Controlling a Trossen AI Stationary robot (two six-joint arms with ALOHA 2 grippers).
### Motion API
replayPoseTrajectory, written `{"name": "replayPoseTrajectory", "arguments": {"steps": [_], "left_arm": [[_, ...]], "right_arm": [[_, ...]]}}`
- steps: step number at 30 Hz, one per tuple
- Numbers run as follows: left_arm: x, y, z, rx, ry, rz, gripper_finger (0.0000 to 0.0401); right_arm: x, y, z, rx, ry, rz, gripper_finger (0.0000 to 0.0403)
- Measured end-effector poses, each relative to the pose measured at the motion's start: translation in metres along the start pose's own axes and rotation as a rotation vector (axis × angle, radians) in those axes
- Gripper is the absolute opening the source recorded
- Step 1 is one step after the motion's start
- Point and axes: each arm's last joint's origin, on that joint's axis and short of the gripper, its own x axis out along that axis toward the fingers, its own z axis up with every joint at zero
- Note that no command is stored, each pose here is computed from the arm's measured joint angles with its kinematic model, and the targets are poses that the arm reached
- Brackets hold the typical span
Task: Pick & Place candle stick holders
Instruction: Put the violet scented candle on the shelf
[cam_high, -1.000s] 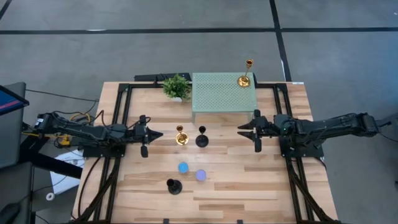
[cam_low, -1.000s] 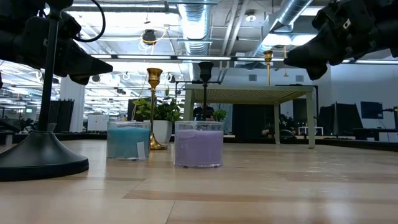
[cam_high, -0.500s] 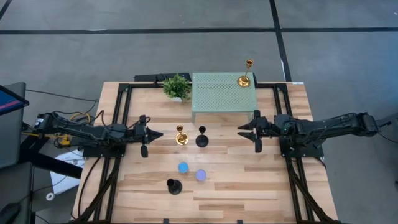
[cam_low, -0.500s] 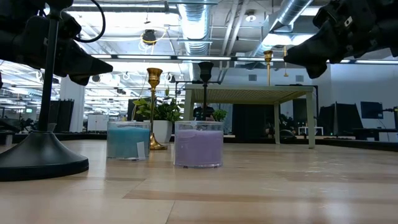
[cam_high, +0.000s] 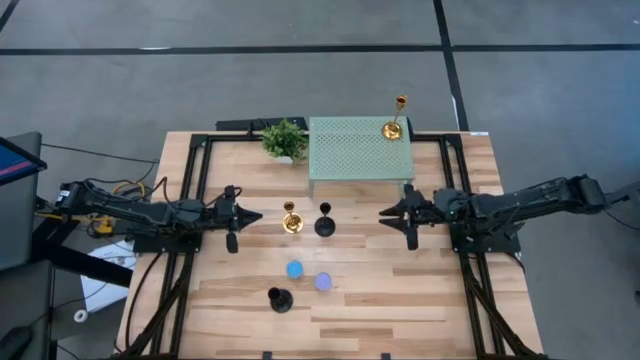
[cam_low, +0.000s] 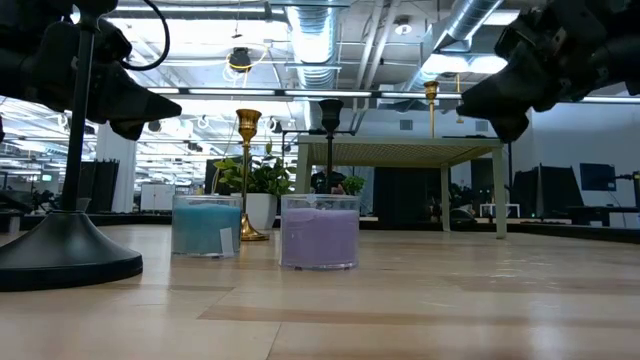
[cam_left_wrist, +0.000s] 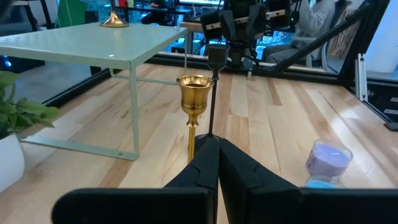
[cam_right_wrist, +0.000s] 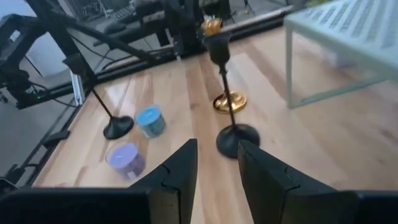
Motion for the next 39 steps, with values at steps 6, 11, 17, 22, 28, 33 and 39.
{"name": "replayPoseTrajectory", "arguments": {"steps": [6,11,17,22,28,33,39], "left_arm": [[0.0,0.0,0.0,0.0,0.0,0.0,0.0008],[0.0,0.0,0.0,0.002,0.0,0.0,0.0008],[0.0,0.0,0.0,0.003,0.0,0.0,0.0008],[0.0,0.0,0.0,0.003,0.0,0.0,0.0008],[0.0,0.0,0.0,0.003,0.0,0.0,0.0008],[0.0,0.0,0.0,0.003,0.0,0.0,0.0008],[0.0,0.0,0.0,0.004,0.0,0.0,0.0008]], "right_arm": [[0.019,0.009,0.001,0.043,0.036,0.023,0.0108],[0.04,0.019,0.005,0.032,0.103,0.022,0.0108],[0.069,0.027,0.01,0.022,0.172,0.008,0.0108],[0.091,0.03,0.009,0.017,0.224,-0.011,0.0108],[0.115,0.032,0.004,0.132,0.332,-0.073,0.0108],[0.135,0.036,0.002,0.132,0.406,-0.105,0.0108],[0.153,0.05,0.006,0.064,0.454,-0.008,0.0108]]}}
